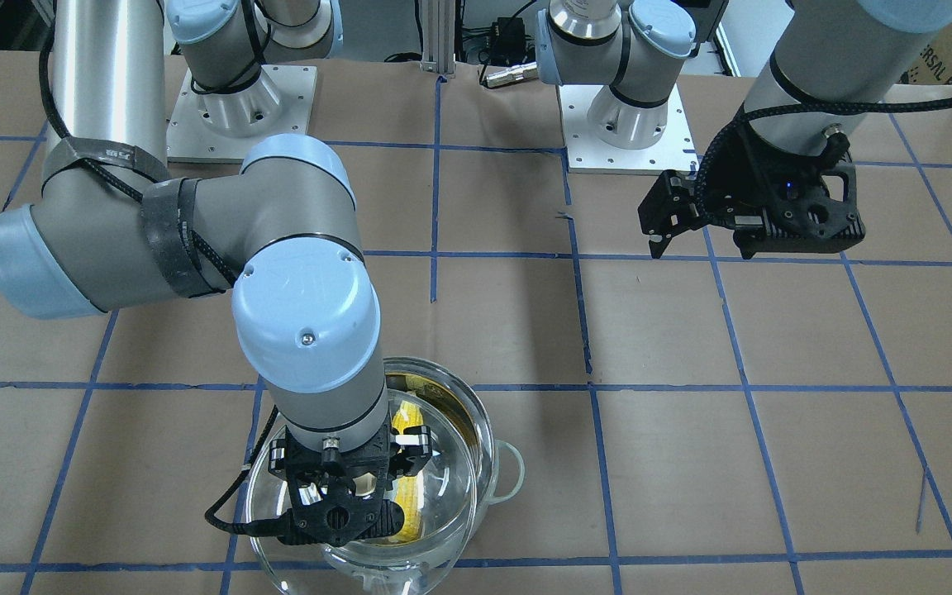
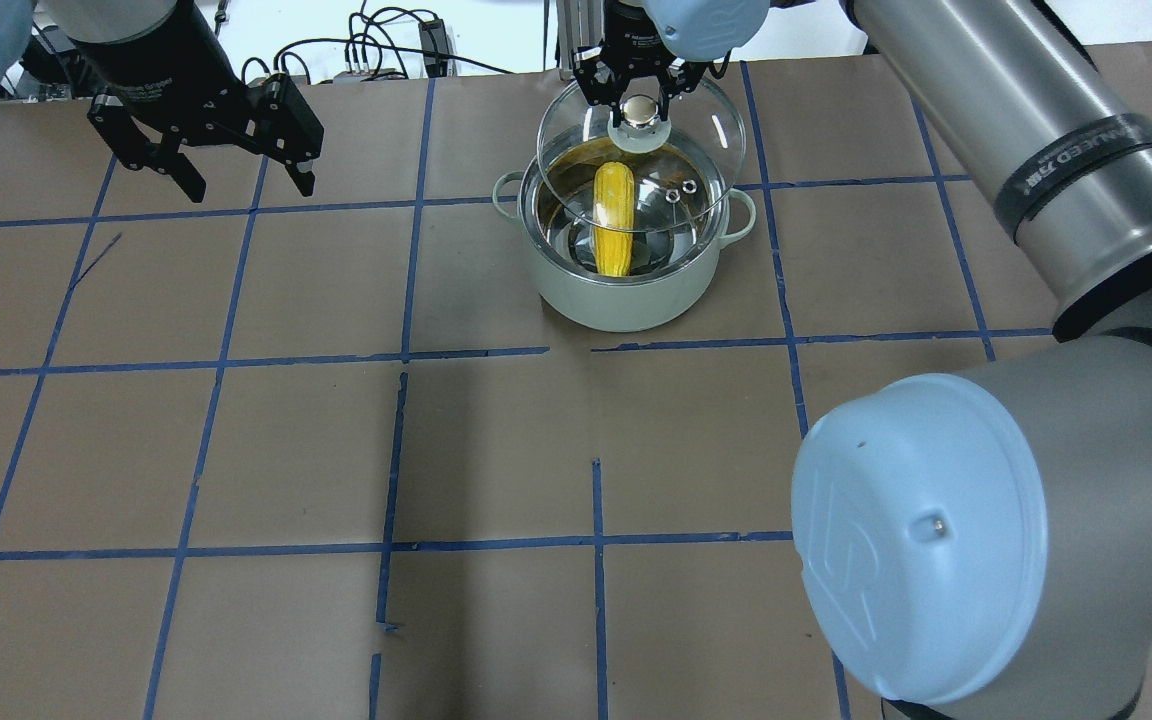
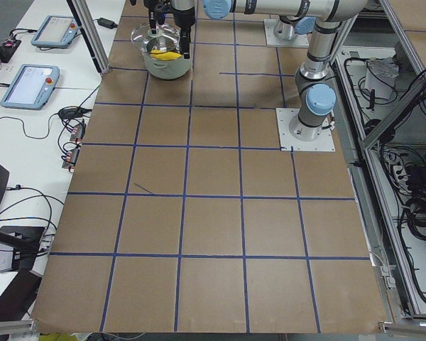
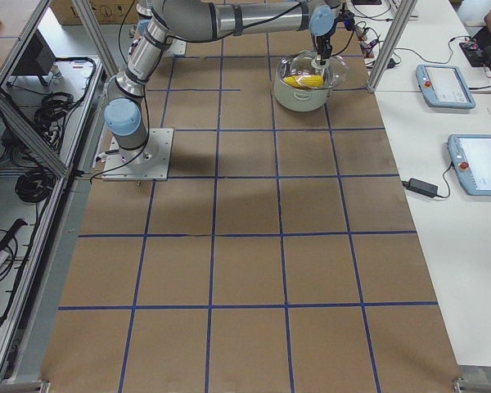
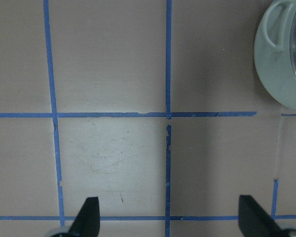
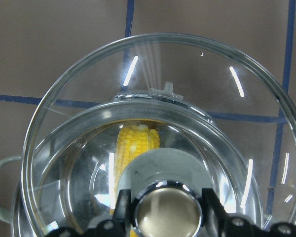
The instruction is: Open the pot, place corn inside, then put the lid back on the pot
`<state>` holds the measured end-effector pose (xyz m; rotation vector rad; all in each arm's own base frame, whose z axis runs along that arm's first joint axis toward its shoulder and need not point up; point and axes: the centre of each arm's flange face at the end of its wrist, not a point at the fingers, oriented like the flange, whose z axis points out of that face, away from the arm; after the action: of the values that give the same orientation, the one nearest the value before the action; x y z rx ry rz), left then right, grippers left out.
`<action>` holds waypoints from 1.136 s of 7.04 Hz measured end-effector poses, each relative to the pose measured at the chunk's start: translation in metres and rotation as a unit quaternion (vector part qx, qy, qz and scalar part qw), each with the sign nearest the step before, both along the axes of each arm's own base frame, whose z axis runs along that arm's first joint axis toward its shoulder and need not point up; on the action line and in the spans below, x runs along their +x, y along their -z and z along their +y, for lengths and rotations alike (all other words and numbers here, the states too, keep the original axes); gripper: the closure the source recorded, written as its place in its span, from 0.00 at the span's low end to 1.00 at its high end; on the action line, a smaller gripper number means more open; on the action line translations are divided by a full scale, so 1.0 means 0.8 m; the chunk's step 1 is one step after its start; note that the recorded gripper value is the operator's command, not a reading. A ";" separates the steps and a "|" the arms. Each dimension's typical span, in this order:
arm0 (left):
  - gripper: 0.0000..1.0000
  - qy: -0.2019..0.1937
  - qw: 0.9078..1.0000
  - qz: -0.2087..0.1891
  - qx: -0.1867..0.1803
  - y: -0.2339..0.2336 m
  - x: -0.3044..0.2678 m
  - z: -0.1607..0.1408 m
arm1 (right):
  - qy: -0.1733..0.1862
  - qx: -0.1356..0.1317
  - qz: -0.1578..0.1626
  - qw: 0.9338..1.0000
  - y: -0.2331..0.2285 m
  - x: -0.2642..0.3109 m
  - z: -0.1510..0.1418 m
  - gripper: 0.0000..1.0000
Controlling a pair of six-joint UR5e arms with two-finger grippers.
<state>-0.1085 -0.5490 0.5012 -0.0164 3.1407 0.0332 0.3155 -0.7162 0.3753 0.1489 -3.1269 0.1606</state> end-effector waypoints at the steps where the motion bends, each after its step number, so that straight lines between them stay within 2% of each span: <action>1: 0.00 0.000 1.000 0.000 0.001 0.002 0.001 -0.001 | 0.001 0.001 0.000 1.000 0.003 0.001 0.000 0.75; 8: 0.00 -0.003 1.000 0.001 0.002 0.003 0.001 -0.001 | 0.011 0.019 -0.011 1.000 0.018 0.006 0.001 0.75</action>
<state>-0.1079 -0.5501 0.4986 -0.0253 3.1428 0.0391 0.3202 -0.7153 0.3611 0.1133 -3.1542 0.1030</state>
